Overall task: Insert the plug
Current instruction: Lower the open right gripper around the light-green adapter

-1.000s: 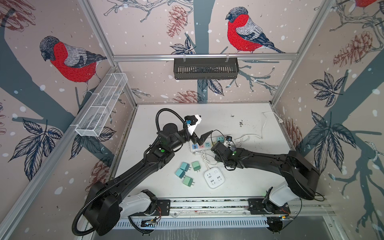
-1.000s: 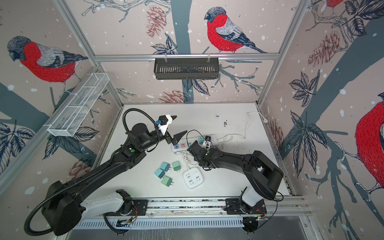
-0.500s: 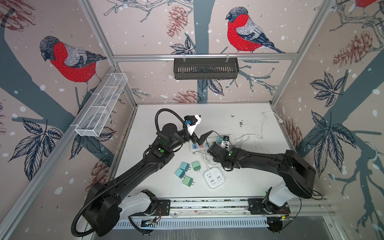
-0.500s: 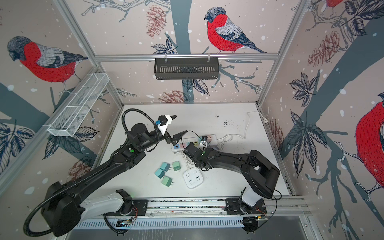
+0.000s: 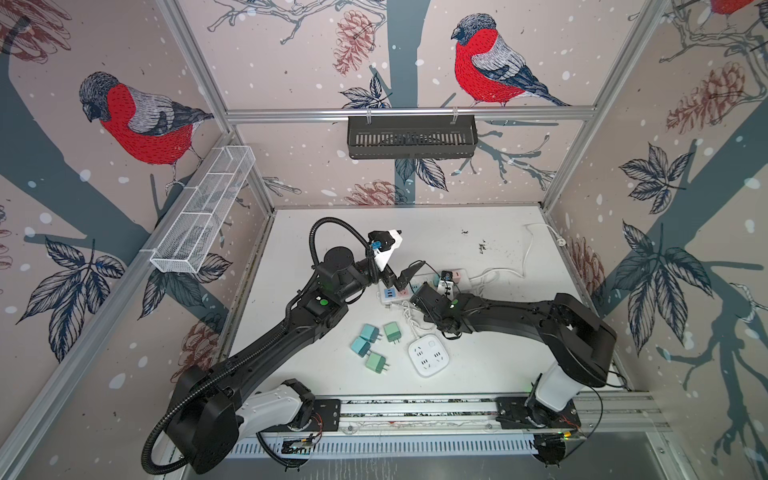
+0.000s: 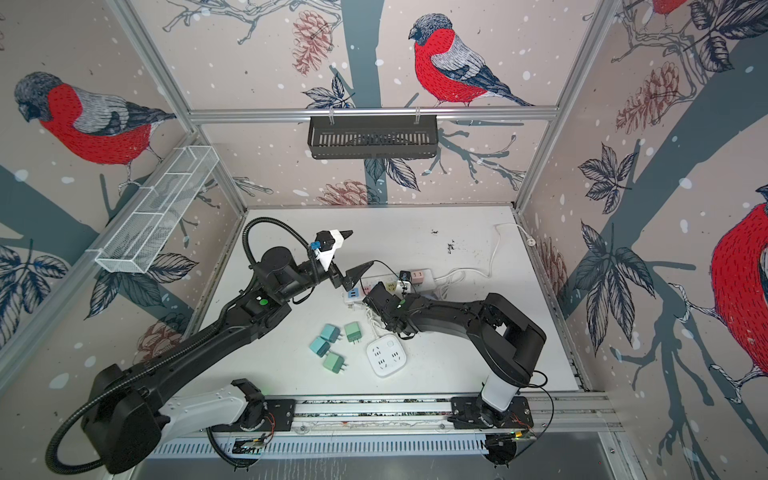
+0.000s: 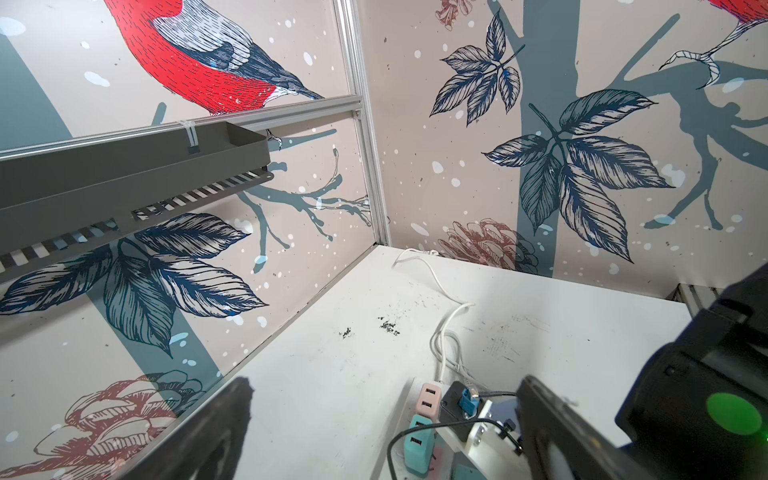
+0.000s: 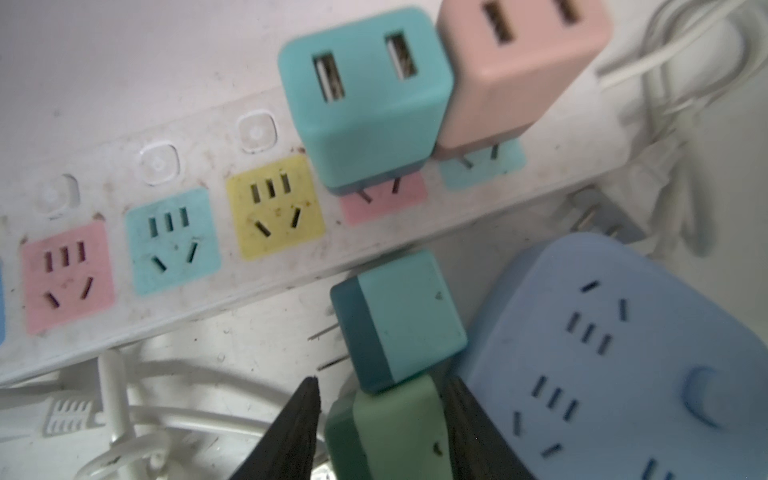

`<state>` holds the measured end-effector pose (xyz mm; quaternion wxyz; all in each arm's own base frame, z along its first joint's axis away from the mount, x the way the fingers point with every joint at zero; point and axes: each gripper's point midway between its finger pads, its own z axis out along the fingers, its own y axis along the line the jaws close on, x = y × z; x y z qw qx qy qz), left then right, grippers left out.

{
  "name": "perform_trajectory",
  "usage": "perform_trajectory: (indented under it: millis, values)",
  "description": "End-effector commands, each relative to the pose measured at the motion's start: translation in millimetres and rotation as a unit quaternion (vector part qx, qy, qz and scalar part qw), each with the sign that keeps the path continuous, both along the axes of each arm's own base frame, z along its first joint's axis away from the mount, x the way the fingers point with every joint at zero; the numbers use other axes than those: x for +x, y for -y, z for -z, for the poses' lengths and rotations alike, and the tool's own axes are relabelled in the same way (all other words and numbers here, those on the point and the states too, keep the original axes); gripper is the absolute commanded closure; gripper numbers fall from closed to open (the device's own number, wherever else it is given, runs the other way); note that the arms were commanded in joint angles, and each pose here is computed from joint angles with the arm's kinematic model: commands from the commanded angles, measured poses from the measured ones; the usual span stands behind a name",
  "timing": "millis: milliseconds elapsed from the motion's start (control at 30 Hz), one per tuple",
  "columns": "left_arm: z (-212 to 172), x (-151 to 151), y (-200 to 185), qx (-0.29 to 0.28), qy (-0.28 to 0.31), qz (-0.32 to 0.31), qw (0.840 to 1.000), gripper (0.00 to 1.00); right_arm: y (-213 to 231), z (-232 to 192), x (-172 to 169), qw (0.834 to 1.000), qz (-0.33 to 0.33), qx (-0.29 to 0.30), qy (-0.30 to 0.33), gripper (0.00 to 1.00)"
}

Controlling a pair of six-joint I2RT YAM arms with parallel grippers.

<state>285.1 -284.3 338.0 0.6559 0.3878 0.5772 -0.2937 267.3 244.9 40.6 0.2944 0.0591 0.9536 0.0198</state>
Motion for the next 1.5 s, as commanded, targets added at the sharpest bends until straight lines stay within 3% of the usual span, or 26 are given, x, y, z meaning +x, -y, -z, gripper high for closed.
perform_trajectory:
  millis: [0,533,833,1467]
  values:
    - [-16.0,-3.9,1.0,-0.015,0.029,0.009,0.999,0.02,5.2,6.4,-8.2,1.000,-0.008,-0.014,-0.016,0.44]
    - [-17.0,-5.9,1.0,-0.015,0.029,0.012,0.999,0.02,36.7,1.1,-45.8,1.000,0.000,-0.005,-0.025,0.33]
    - [-17.3,-7.1,2.0,-0.016,0.029,0.016,0.999,0.01,-2.8,-30.3,-44.5,0.994,-0.053,0.093,-0.001,0.24]
    - [-17.4,-7.2,0.7,-0.013,0.033,0.013,0.999,0.01,-7.8,20.4,-22.0,0.997,-0.028,0.039,-0.056,0.26]
